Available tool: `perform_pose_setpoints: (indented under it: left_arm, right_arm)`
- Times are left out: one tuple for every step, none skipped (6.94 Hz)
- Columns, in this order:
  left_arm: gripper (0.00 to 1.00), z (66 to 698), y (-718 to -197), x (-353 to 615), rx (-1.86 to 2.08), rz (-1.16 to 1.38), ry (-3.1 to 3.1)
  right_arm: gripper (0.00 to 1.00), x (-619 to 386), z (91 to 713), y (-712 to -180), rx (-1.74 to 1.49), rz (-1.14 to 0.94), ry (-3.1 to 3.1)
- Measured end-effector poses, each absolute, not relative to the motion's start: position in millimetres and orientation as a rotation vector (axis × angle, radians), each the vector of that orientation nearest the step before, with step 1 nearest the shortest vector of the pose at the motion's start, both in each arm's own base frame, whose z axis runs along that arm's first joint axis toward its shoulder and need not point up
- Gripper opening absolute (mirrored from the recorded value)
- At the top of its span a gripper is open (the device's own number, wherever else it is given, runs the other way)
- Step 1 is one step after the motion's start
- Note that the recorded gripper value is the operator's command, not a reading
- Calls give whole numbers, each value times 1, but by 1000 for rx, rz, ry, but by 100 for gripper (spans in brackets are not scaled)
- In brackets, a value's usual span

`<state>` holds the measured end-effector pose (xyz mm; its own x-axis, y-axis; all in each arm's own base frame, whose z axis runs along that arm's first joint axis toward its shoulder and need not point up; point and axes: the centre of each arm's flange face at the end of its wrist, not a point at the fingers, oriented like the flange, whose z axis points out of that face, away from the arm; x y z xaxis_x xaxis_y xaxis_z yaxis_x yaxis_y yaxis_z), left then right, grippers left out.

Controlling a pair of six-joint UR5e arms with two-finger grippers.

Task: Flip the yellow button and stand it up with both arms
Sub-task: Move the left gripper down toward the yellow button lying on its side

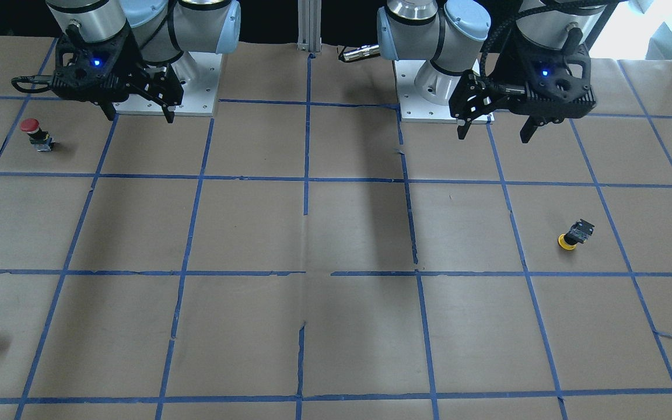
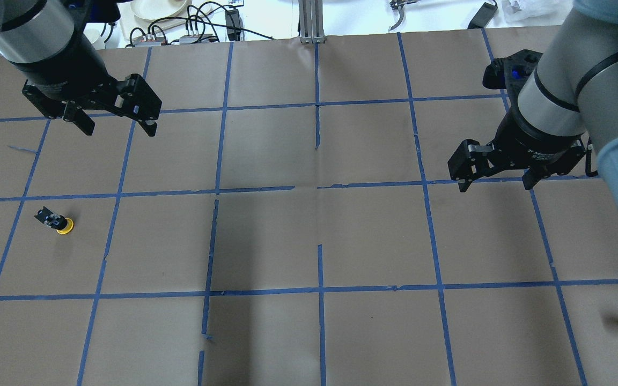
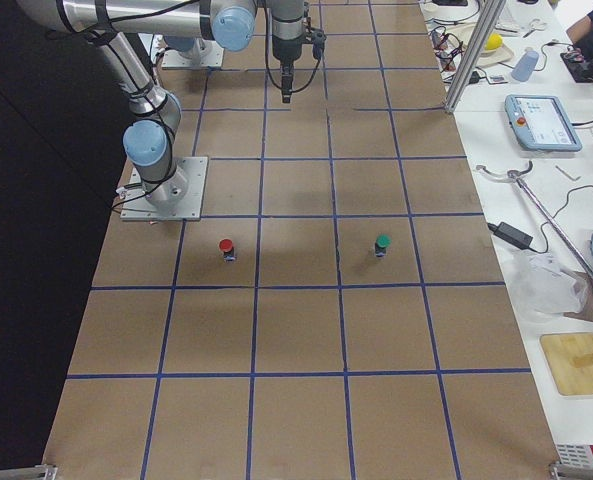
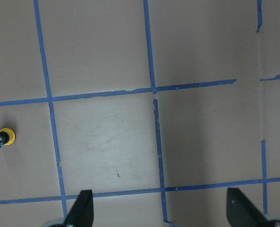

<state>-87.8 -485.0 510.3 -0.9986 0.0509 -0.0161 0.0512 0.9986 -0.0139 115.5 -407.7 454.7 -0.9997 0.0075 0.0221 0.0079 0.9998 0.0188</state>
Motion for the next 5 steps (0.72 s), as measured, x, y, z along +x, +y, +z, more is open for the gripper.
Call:
perform_pose_setpoints:
  left_arm:
    - [100, 494, -498, -47, 96, 2, 3126]
    - [100, 475, -512, -6, 136, 17, 3126]
    - [100, 455, -522, 29, 196, 51, 3130]
    - [100, 434, -530, 62, 284, 94, 3137]
    - [100, 408, -533, 101, 371, 123, 3145]
  right_arm:
    - [100, 115, 455, -408, -11, -30, -3119]
    - [100, 115, 455, -408, -10, -30, -3117]
    - [100, 115, 455, -408, -10, -30, -3117]
    - [100, 115, 455, -408, -10, -30, -3117]
    - [100, 115, 454, -408, -10, -31, -3118]
